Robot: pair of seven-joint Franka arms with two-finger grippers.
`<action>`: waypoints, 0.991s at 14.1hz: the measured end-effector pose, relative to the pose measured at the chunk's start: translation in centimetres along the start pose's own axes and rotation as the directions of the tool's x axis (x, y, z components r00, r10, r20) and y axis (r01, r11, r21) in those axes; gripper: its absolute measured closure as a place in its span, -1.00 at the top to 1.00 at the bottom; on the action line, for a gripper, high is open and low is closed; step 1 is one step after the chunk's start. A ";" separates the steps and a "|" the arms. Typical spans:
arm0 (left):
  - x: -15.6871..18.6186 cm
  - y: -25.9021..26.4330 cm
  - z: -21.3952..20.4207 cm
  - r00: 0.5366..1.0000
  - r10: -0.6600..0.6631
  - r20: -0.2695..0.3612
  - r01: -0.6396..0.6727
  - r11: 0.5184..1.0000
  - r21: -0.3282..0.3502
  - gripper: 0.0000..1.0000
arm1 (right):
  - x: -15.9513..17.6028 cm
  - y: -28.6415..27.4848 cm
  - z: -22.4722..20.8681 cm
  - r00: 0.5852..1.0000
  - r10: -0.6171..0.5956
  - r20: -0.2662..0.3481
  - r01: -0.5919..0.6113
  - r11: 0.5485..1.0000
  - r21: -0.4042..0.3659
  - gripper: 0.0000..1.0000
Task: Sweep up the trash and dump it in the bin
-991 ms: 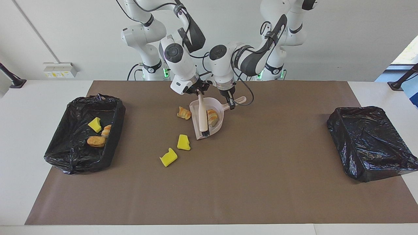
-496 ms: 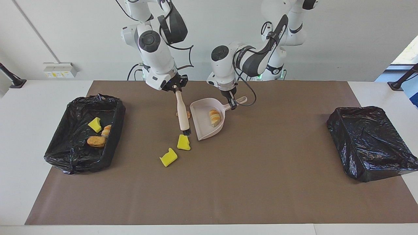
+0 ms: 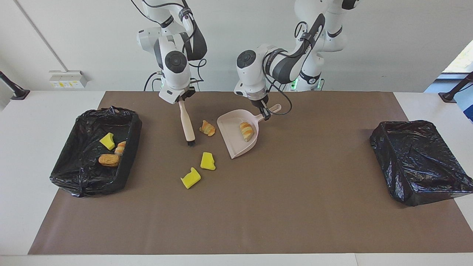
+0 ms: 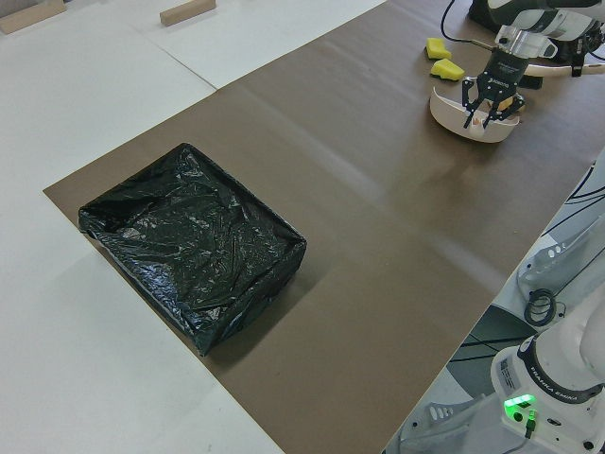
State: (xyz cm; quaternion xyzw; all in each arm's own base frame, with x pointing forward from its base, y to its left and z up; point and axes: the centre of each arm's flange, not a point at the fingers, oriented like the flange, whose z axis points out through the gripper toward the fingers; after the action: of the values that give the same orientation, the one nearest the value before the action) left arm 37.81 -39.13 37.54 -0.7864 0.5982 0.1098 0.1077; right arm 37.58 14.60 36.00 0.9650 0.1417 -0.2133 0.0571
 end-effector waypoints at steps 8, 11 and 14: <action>-0.5 1.8 0.3 1.000 0.019 0.020 -0.019 1.000 0.004 -0.35 | 1.1 -10.4 0.9 0.994 0.074 -0.086 -0.038 0.933 0.357 -0.47; -0.5 0.8 0.4 1.000 0.001 -0.016 -0.001 1.000 -0.005 -0.35 | 1.8 -11.4 -1.4 0.990 0.081 -0.115 -0.028 0.914 0.406 -0.47; -1.0 -1.4 0.9 0.998 -0.047 -0.052 0.046 0.999 -0.024 -0.35 | 1.7 -11.2 -3.9 0.987 0.078 -0.142 -0.011 0.907 0.421 -0.47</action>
State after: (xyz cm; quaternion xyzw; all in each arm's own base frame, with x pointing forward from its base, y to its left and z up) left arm 38.83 -37.54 37.01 -0.8038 0.5813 0.0933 0.0855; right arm 37.25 26.36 38.20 0.9714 0.0744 -0.1614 -0.1577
